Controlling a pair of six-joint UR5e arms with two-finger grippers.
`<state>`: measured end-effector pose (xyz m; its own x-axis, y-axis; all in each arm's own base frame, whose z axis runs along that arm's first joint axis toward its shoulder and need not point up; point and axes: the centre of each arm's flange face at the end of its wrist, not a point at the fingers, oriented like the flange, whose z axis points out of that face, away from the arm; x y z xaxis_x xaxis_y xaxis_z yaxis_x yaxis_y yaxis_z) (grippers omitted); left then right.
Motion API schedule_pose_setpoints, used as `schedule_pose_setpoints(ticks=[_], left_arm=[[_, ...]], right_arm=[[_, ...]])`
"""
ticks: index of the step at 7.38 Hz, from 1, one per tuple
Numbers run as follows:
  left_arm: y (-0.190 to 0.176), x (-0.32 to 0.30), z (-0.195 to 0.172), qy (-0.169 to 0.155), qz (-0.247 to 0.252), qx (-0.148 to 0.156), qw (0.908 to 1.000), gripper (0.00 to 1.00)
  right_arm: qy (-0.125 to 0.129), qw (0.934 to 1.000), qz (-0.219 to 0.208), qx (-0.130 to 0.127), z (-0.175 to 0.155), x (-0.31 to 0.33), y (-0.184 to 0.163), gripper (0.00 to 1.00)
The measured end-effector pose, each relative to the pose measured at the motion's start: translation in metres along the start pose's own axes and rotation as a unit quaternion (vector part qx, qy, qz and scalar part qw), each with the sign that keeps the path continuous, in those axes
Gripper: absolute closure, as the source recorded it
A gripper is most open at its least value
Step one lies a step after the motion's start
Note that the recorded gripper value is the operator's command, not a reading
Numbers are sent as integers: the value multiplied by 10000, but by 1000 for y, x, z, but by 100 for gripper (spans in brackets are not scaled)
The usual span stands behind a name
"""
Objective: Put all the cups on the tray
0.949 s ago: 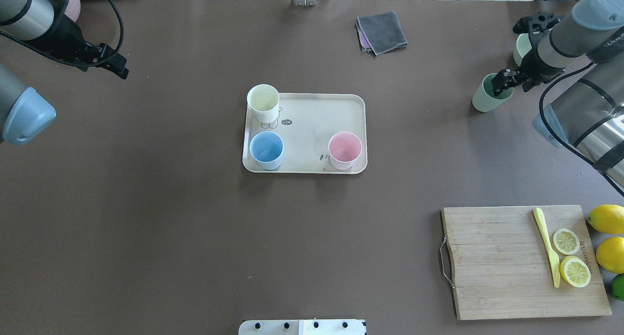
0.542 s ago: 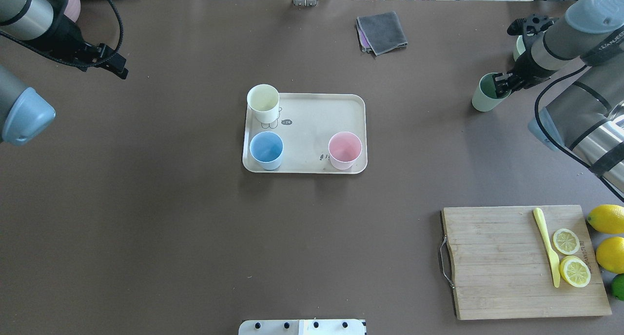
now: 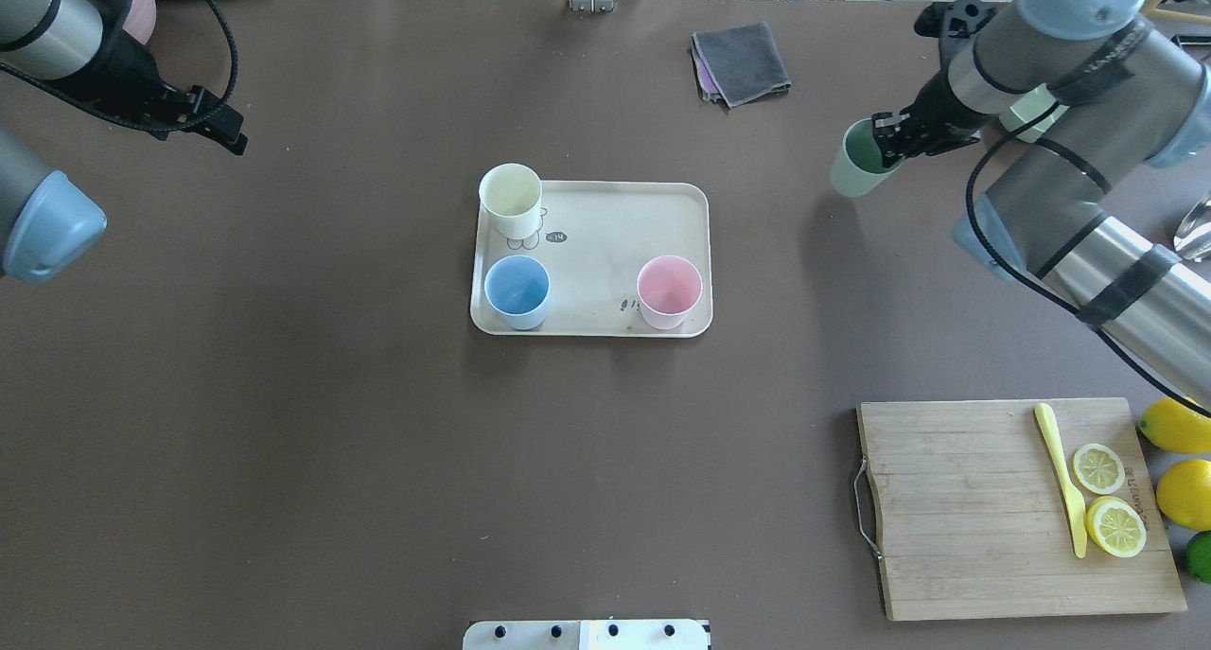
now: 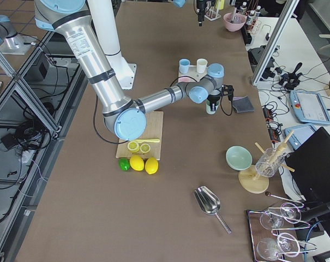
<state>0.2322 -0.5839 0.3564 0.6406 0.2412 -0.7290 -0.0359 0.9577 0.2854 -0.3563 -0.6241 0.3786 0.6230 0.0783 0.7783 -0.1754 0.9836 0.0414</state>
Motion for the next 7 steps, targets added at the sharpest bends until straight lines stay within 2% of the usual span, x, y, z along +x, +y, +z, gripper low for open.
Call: schedule_pose_setpoints(ticks=[2, 3, 4, 5, 7], left_arm=[[4, -6, 3, -12, -22, -24, 10000, 2], [5, -6, 4, -15, -28, -27, 10000, 2], [5, -7, 4, -18, -32, -30, 10000, 2], [5, -7, 5, -20, -39, -35, 10000, 2], [5, -6, 5, -17, -48, -37, 10000, 2]], right_arm=[[-40, 9979, 645, 68, 11, -106, 29, 100], [-14, 9973, 735, 67, 14, -147, 45, 99], [-3, 9974, 720, 37, 19, -170, 59, 52], [21, 9976, 686, 20, 24, -181, 68, 1], [72, 9980, 629, 13, 31, -185, 73, 0]])
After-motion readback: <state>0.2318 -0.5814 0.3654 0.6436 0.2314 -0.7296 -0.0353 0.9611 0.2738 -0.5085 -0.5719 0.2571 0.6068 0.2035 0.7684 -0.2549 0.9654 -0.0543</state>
